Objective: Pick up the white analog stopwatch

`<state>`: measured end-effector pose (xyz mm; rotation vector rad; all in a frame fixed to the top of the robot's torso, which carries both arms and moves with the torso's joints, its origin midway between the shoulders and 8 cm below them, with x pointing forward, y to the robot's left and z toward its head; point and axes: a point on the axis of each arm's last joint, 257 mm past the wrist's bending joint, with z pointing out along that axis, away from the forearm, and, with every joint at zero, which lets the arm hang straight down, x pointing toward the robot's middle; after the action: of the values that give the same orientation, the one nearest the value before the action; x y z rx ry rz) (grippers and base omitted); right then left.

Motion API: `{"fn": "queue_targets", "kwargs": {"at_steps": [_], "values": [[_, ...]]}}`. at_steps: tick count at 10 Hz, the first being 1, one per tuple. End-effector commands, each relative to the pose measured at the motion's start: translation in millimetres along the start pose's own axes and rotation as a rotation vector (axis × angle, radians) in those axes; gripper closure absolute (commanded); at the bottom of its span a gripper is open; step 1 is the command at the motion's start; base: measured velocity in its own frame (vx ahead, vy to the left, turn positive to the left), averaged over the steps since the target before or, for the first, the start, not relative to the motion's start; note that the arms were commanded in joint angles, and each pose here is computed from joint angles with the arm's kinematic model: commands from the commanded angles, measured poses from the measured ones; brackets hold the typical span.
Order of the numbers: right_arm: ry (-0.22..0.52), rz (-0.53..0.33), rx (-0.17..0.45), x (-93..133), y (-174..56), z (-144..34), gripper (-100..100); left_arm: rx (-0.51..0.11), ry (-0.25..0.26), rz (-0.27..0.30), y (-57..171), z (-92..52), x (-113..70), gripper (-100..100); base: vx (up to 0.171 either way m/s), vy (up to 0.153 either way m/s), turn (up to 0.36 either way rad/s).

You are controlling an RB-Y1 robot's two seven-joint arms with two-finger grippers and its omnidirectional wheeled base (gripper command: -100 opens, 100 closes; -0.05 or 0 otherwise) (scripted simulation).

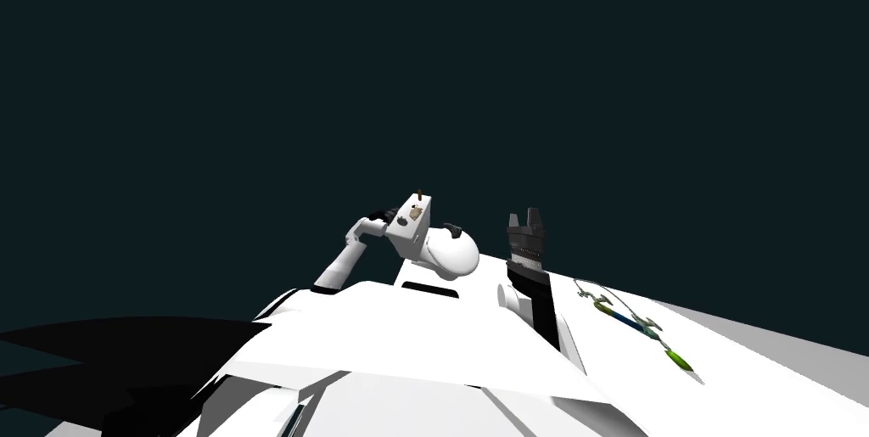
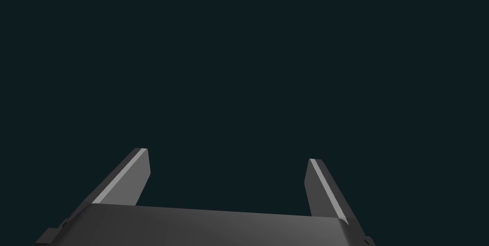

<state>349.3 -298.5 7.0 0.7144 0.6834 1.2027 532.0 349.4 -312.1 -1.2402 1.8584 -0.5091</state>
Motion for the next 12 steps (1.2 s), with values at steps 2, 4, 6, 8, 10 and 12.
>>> {"fn": "queue_targets", "kwargs": {"at_steps": [2, 4, 6, 8, 10, 12], "values": [[0.0, 0.0, 0.0, 0, 0, 0.0, 0, -0.049, 0.026, -0.013, 1, 0.9, 0.1, -100, 0.004, -0.031, 0.046], [0.0, 0.0, 0.0, 0, 0, 0.0, 0, -0.074, 0.044, -0.024, -4, 0.4, -2.3, -100, 0.007, -0.023, 0.035], [0.0, 0.0, 0.0, 0, 0, 0.0, 0, -0.125, 0.059, -0.024, 9, -1.0, 1.7, -100, 0.01, -0.022, 0.012], [0.0, 0.0, 0.0, 0, 0, 0.0, 0, -0.154, 0.077, -0.035, 4, -2.8, -0.3, -100, 0.01, -0.031, 0.046], [0.0, 0.0, 0.0, 0, 0, 0.0, 0, -0.177, 0.092, -0.045, -2, -4.8, -2.7, -100, 0.007, -0.021, 0.026], [0.0, 0.0, 0.0, 0, 0, 0.0, 0, -0.23, 0.108, -0.044, 12, -7.9, 1.5, -100, 0.009, -0.025, 0.016]]}}
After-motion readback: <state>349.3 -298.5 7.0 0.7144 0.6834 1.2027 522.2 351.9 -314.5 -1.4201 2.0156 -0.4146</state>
